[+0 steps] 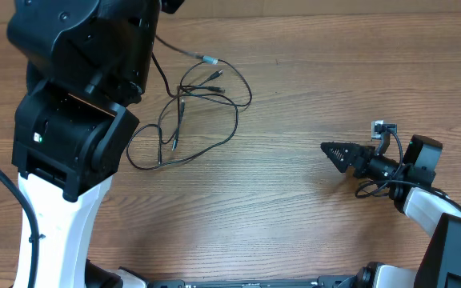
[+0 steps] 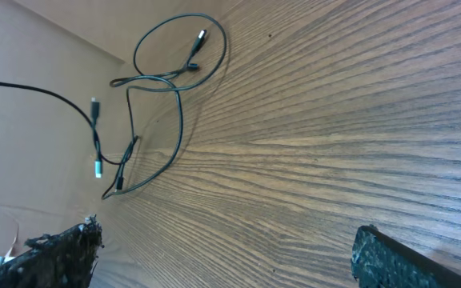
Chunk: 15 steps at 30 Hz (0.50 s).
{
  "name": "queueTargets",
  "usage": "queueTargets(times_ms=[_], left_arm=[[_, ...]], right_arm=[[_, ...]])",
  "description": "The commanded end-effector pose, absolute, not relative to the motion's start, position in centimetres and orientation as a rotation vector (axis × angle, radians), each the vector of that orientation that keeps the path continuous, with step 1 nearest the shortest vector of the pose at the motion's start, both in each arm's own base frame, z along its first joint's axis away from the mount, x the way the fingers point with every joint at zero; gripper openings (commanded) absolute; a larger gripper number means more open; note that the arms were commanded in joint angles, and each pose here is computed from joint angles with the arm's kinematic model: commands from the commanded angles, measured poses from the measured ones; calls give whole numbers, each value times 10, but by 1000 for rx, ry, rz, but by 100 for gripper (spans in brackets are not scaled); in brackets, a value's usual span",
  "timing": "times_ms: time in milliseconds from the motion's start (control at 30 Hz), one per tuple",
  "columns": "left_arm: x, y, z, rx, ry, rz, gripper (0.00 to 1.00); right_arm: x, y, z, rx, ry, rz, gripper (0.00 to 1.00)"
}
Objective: Untangle cables
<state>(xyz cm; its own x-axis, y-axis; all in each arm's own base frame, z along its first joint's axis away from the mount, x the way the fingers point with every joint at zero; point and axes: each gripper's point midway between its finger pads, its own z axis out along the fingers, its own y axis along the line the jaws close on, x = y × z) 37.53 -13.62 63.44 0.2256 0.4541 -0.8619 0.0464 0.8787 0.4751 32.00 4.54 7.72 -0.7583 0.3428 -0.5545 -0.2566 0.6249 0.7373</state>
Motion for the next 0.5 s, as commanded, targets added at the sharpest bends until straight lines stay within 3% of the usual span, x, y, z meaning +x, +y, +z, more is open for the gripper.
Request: queueTargets(times_ms=[0, 467], left_arm=[[366, -129, 653, 439, 1266, 340, 4], [364, -128, 684, 403, 1131, 388, 4]], right_arm=[[321, 45, 78, 65, 2157, 1116, 100], [319, 46, 75, 81, 2171, 1128, 100]])
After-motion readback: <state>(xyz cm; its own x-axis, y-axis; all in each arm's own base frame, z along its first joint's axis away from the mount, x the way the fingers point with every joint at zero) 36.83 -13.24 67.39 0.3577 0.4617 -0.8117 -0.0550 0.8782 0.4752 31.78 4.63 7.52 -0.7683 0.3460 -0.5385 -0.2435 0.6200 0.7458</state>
